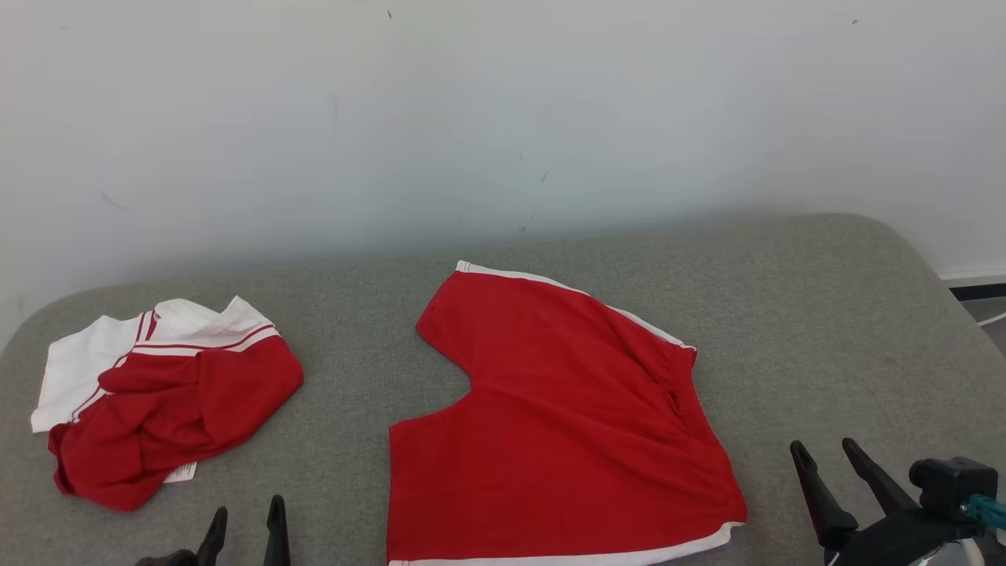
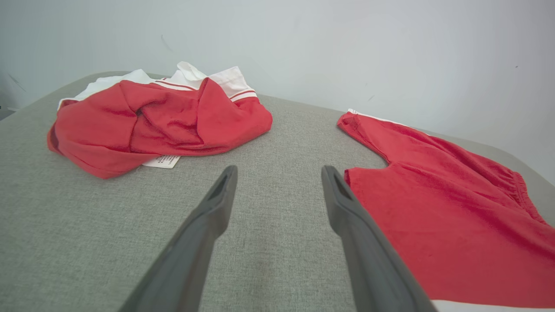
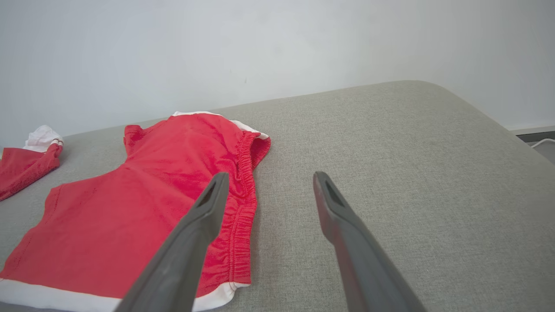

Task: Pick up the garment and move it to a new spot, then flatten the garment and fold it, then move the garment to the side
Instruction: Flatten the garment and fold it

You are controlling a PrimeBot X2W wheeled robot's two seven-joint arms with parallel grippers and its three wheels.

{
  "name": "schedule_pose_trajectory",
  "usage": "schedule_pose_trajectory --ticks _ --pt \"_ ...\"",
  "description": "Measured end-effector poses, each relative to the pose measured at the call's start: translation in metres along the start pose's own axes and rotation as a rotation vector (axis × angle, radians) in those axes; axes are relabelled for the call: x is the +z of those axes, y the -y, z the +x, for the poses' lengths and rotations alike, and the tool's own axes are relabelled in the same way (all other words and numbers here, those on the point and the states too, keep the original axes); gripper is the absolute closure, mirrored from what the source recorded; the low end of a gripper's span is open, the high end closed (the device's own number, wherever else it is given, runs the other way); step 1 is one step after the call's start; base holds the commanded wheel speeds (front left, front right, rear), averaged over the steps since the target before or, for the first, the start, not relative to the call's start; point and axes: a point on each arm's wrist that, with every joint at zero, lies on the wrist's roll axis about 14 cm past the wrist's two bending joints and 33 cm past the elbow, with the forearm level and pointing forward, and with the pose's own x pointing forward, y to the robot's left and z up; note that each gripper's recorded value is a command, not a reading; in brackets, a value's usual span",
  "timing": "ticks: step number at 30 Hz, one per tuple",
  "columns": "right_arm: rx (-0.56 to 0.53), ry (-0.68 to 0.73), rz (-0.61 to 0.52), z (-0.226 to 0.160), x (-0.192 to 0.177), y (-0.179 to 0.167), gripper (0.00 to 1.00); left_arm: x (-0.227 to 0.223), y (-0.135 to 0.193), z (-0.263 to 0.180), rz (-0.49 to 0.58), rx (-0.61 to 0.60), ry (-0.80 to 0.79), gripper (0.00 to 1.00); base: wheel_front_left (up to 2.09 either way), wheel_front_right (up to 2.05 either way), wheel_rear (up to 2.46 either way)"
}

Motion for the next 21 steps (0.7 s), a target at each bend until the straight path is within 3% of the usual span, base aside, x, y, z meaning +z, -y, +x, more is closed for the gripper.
schedule_pose_trajectory --ticks 21 --pt "-0.067 0.083 -0.041 -0.008 0.009 0.009 0.00 0.019 0.015 -0.004 0.066 -0.013 0.089 0.00 0.00 0.00 0.00"
